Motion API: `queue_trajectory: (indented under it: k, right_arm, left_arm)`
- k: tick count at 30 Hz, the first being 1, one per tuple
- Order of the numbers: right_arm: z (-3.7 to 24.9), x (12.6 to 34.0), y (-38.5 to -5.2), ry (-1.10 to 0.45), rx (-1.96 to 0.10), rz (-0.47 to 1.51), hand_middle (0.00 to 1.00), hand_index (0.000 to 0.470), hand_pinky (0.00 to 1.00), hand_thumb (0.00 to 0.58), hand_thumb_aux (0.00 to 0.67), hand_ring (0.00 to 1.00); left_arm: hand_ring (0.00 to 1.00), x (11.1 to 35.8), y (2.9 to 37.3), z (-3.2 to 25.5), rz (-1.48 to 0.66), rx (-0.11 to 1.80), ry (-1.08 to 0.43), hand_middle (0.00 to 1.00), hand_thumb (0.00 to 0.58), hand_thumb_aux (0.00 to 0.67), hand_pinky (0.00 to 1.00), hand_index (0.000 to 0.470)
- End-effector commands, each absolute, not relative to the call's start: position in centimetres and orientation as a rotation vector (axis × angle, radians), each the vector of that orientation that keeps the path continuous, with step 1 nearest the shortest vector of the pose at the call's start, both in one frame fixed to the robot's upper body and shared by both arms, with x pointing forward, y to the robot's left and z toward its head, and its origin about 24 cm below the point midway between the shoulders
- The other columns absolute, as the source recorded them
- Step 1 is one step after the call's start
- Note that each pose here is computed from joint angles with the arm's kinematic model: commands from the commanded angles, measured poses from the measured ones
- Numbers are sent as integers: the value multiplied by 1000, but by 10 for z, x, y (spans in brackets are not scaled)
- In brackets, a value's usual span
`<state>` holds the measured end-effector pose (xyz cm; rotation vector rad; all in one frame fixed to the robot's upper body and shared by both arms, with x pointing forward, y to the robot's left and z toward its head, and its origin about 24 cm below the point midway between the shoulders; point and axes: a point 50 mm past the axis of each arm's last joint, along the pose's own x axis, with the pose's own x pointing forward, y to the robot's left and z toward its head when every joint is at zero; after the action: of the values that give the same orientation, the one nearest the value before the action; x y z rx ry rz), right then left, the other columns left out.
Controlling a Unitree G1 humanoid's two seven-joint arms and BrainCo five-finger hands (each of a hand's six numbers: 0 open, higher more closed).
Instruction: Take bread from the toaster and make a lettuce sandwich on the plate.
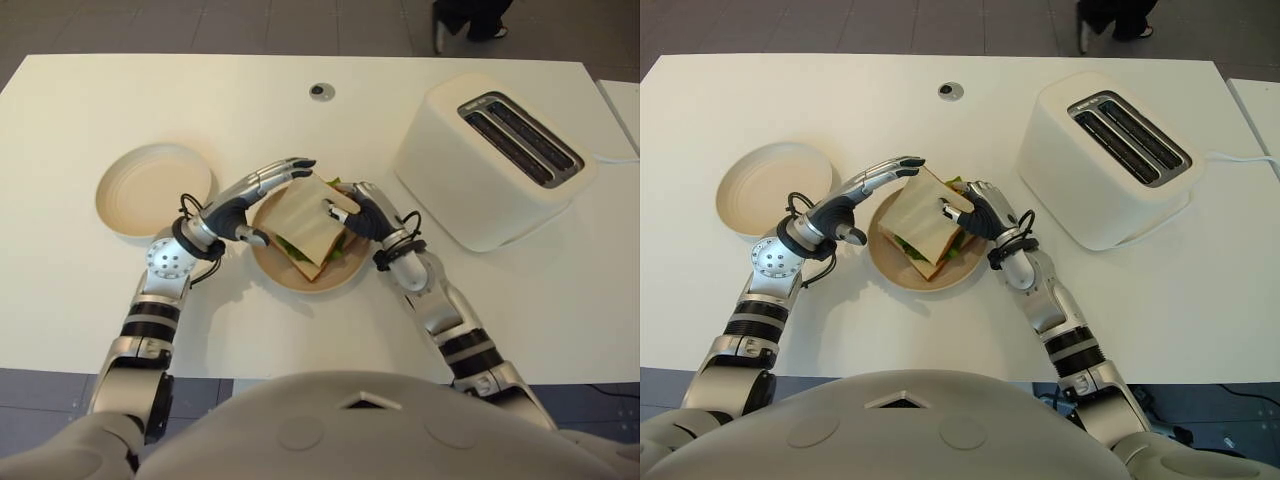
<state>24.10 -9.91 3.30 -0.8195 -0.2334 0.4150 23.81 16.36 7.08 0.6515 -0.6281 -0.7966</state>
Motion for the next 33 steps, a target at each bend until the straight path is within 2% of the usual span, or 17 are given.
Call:
queue_trajectory:
  k: [1,15,16,17,18,19,20,21,25,26,27,28,29,30,31,32,33]
  right_arm:
    - [4,235,-107,-116,-970,479,1000,470,1000,580,670,1000]
    - [15,245,-114,-170,-998,406,1000,470,1000,580,670,1000]
    - [18,245,-113,-182,-993,397,1000,264,1000,468,376,1000]
    - [21,246,-113,-195,-984,390,957,0,957,0,0,957]
    - [25,247,-113,-211,-971,379,843,0,843,0,0,843]
    - [31,248,-113,-236,-948,361,365,0,365,0,0,365]
    - [38,249,-114,-262,-915,330,133,0,133,0,0,133]
    - [54,253,-120,-335,-860,240,43,0,43,0,0,43]
    - [98,261,-147,-498,-695,-16,0,0,0,0,0,0]
    - [103,261,-153,-512,-668,-50,0,0,0,0,0,0]
    - [106,262,-157,-519,-648,-70,0,0,0,0,0,0]
    - [107,263,-160,-517,-638,-83,0,0,0,0,0,0]
    - [108,264,-164,-515,-630,-96,0,0,0,0,0,0]
    - [108,264,-166,-510,-616,-99,0,20,0,49,29,0]
    - [108,264,-166,-506,-589,-88,0,123,0,265,176,0]
    - [108,262,-164,-513,-553,-50,0,334,0,531,476,0]
    - [109,259,-161,-527,-516,-1,365,470,365,580,670,365]
  left_arm:
    - [0,226,169,67,-874,728,-597,0,0,0,0,0]
    - [0,206,168,3,-1191,1005,-254,0,0,0,0,0]
    - [0,206,167,0,-1201,1020,-240,0,0,0,0,0]
    - [0,206,167,-3,-1206,1033,-231,0,0,0,0,0]
    - [0,206,168,-4,-1205,1040,-228,0,0,0,0,0]
    - [0,207,168,-4,-1204,1045,-227,0,0,0,0,0]
    - [0,207,168,-5,-1202,1046,-229,0,0,0,0,0]
    - [0,207,167,-4,-1198,1049,-238,0,0,0,0,0]
    - [0,214,164,3,-1158,1053,-299,0,0,0,0,0]
    - [0,217,163,8,-1131,1035,-326,0,27,16,0,11]
    - [0,219,162,12,-1106,1020,-359,0,112,68,0,48]
    - [0,220,161,17,-1083,1002,-387,0,132,81,0,57]
    - [0,222,160,22,-1059,990,-416,0,83,50,0,35]
    - [0,224,160,27,-1026,974,-445,0,18,11,0,7]
    - [0,228,160,33,-980,951,-479,0,0,0,0,0]
    - [0,234,160,44,-904,910,-534,0,0,0,0,0]
    - [0,240,159,60,-807,832,-618,0,75,45,0,31]
